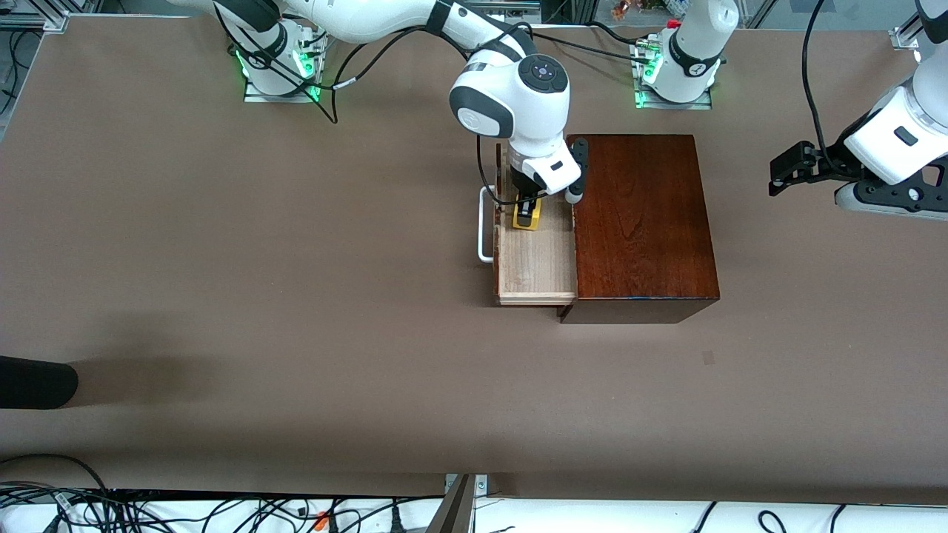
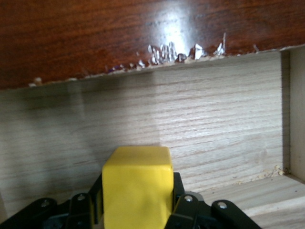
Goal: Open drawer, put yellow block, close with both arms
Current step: 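Lower the cube into the drawer and open the right gripper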
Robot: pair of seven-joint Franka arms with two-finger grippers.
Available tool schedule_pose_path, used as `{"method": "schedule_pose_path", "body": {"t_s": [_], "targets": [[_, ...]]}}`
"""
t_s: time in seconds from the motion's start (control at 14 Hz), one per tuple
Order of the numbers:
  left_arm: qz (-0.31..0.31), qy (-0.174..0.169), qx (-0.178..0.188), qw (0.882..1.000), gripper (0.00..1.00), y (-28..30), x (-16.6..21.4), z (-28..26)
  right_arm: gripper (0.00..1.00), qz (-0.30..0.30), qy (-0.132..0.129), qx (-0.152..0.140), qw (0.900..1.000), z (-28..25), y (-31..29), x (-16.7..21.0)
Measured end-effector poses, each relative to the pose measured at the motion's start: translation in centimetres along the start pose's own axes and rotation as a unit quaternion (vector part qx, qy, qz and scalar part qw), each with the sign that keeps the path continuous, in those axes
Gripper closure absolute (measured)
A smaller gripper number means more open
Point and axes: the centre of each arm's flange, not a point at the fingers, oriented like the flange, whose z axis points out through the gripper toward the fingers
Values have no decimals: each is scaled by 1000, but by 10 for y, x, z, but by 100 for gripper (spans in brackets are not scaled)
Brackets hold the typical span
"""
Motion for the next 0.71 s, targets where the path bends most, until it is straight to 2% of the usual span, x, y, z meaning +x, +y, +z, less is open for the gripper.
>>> {"method": "schedule_pose_path", "body": {"t_s": [0.71], "targets": [[-2,0,0,1000,0,-2,0,-1,45,-9,-10,1,1000,7,3,-5]]}}
